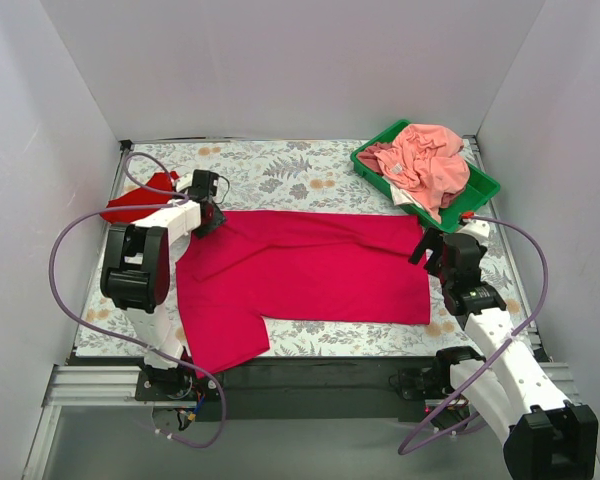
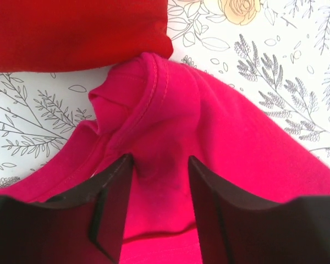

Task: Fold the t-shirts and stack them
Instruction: Fold the tshirt

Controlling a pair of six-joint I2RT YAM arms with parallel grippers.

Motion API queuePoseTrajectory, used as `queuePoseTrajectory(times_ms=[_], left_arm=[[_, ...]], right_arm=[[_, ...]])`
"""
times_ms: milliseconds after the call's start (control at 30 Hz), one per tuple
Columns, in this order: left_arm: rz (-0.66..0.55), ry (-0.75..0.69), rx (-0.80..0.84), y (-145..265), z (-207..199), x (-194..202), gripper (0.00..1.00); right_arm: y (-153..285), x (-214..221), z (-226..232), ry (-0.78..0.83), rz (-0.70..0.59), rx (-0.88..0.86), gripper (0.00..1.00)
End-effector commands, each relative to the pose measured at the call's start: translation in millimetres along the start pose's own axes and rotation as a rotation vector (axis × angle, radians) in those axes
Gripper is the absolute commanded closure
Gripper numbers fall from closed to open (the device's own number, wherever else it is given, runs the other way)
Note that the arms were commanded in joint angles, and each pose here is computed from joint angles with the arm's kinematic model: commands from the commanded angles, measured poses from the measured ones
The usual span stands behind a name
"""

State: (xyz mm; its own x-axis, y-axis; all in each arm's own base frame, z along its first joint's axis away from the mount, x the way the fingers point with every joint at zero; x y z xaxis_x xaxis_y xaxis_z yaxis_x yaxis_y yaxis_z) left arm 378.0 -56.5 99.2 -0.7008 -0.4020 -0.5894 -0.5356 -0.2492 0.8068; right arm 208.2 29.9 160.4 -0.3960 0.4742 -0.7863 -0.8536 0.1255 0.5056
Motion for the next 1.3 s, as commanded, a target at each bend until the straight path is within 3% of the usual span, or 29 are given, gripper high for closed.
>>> queuePoseTrajectory(times_ms=[0, 233, 367, 500, 733, 1033, 1067, 1100, 1200, 1267], left_arm=[[-0.028, 0.001, -0.041, 2, 1, -13, 0.59], [0.012, -0.008, -0.040, 5, 2, -8, 0.83], [0.020, -0.006, -0.040, 14, -1, -3, 0.85], [0.002, 0.006, -0.044, 30, -3, -3, 0.94], [0.001, 0.011, -0.056, 45, -7, -3, 0.91], [-0.092, 0.008, -0.185, 42, -4, -23, 0.90], [-0.100, 0.004, -0.207, 40, -3, -25, 0.88], [-0.111, -0.005, -0.235, 36, -5, -30, 0.79], [-0.107, -0.008, -0.255, 30, -6, -34, 0.78], [-0.105, -0.009, -0.249, 29, -7, -36, 0.68]], right_arm=[[0, -7, -3, -0.023, -0.064, 0.029, 0.02], [-1, -6, -6, -0.022, -0.072, 0.053, 0.02], [-1, -4, -7, -0.025, -0.067, 0.054, 0.02], [-2, -4, -6, -0.027, -0.060, 0.052, 0.02], [-6, -1, -6, -0.018, -0.038, 0.062, 0.02], [-6, -1, -5, -0.010, -0.032, 0.053, 0.02], [-6, -1, -5, -0.009, -0.033, 0.052, 0.02], [-5, -1, -5, -0.010, -0.037, 0.049, 0.02], [-4, -2, -6, -0.010, -0.043, 0.051, 0.02], [-4, -2, -6, -0.009, -0.045, 0.051, 0.02]])
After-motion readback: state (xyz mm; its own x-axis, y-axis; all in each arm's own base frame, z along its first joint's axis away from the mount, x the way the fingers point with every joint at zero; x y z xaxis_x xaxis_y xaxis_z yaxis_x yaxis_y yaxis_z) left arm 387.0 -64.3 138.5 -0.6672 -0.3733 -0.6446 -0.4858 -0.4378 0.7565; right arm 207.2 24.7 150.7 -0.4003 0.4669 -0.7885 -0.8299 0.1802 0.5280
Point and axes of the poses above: each gripper's point midway between its finger pads, its own y axis back along the fingers, its own z axis along the line the jaws close on, x = y × z, the point moved 8 cm from there along y, back along the fingers, and after that the axes turned 9 degrees about -y, right-handed, at the moved point
